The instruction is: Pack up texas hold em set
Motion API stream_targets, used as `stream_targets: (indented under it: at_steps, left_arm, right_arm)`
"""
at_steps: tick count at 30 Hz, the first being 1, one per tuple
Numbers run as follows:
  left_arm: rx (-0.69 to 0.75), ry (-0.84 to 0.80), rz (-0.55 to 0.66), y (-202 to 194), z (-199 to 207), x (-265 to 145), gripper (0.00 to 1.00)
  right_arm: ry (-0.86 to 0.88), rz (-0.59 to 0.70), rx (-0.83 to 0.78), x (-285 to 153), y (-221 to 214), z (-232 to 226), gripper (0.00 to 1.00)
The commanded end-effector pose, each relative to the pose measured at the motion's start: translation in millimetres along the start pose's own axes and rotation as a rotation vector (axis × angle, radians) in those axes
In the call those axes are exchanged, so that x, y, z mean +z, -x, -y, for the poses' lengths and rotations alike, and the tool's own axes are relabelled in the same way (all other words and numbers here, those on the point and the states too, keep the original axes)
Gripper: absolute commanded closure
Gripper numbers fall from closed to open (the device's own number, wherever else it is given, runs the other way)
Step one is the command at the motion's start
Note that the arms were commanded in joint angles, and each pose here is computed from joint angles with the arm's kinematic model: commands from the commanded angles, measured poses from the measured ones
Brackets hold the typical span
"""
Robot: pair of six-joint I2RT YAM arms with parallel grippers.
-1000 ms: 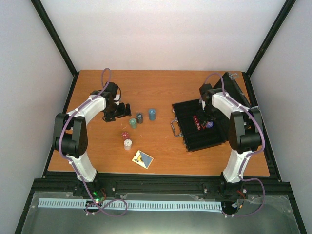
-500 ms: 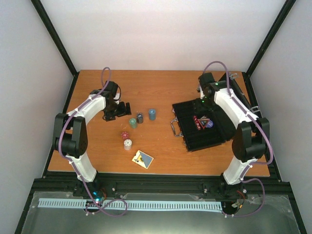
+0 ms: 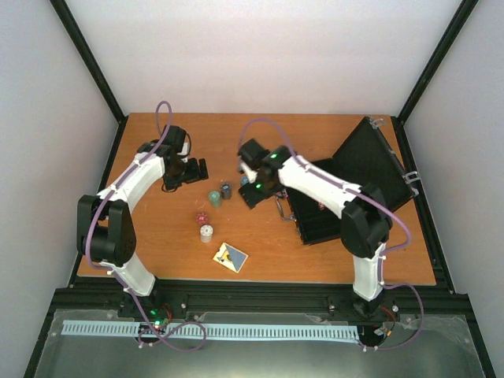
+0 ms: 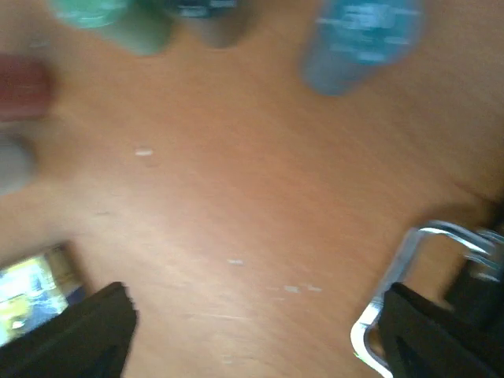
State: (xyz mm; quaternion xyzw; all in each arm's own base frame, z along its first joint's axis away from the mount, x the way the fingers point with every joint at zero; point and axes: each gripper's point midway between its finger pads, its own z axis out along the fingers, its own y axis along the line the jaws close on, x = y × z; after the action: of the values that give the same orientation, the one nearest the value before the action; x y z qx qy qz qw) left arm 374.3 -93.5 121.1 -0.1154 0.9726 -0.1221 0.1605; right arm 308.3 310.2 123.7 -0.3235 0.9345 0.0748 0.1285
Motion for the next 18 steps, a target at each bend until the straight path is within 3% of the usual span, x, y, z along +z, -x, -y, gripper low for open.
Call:
stream_targets:
  at_steps: [1, 7, 18]
  left_arm:
    - [0.020, 0.067, 0.039, 17, -8, -9, 0.00]
    - [0.030, 0.085, 0.064, 29, -8, -7, 0.00]
    - [0.009, 0.109, 0.065, 26, -14, 1, 0.00]
  right_arm:
    - [0.101, 0.011, -0.188, -5, 0, -63, 0.08]
    - [0.148, -0.010, -0.352, -5, -28, -116, 0.00]
    - [0.223, -0.115, -0.510, 15, -96, -163, 0.00]
